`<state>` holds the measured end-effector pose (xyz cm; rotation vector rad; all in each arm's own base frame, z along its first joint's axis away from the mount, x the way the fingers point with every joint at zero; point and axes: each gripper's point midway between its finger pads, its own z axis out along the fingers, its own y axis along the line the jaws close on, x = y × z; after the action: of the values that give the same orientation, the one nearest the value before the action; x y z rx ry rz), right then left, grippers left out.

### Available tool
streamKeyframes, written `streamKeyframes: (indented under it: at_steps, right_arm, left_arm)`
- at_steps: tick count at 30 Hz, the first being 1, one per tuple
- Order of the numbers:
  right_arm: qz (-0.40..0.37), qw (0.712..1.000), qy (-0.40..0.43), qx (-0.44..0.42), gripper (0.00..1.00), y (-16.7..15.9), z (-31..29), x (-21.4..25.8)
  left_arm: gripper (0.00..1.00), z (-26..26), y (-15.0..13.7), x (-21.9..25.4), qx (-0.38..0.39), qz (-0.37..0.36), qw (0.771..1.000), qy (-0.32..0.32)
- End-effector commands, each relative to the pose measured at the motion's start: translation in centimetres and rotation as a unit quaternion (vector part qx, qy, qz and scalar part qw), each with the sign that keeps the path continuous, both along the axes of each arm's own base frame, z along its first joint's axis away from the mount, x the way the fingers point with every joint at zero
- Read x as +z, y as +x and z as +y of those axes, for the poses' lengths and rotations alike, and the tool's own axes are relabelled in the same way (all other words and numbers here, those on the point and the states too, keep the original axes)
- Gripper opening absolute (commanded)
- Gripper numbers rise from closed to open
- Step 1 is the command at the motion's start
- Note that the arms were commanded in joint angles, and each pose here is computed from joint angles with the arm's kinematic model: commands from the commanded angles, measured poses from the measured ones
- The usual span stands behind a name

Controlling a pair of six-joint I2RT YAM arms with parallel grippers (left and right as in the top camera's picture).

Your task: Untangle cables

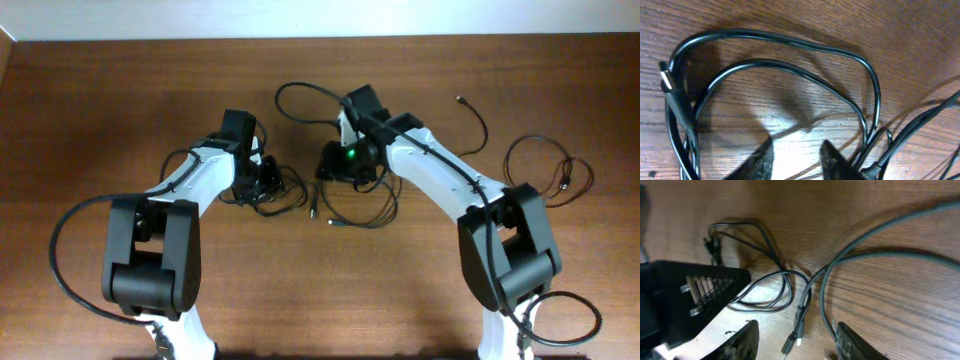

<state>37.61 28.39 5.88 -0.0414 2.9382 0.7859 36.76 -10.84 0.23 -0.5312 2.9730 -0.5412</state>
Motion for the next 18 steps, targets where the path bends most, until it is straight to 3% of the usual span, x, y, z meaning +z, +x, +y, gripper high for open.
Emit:
streamKeyframes:
  at_steps: [1, 3, 6, 10, 13, 17, 18]
  right_arm:
    - [0.002, 0.997, -0.058, -0.052, 0.51, 0.4, 0.3, -2.9]
    - [-0.016, 0.994, -0.087, -0.068, 0.5, 0.7, 0.8, -4.3]
    - [-0.044, 0.974, -0.159, -0.159, 0.52, 1.5, -0.6, -5.9]
    - [-0.05, 0.971, -0.154, -0.178, 0.51, 2.0, 0.1, -6.9]
    - [-0.041, 0.968, -0.168, -0.18, 0.31, 1.5, -0.3, -7.7]
    - [-0.024, 0.964, -0.196, -0.176, 0.25, 0.5, -1.4, -8.4]
    - [-0.019, 0.964, -0.202, -0.175, 0.11, 0.2, -1.6, -8.5]
  left_arm:
    - [0.25, 0.5, -1.4, -2.5, -0.004, 0.035, 0.999, 0.014]
    - [0.21, 0.5, -1.5, -2.6, -0.004, 0.037, 0.999, 0.016]
    - [0.15, 0.6, -1.7, -2.7, -0.029, 0.031, 0.999, 0.018]
    - [0.15, 0.6, -1.7, -2.7, -0.036, 0.03, 0.999, 0.02]
    - [0.15, 1.1, -1.7, -2.9, -0.034, 0.028, 0.998, 0.034]
    - [0.15, 1.1, -1.6, -2.9, -0.034, 0.027, 0.998, 0.034]
    - [0.15, 1.1, -1.6, -2.9, -0.034, 0.028, 0.998, 0.034]
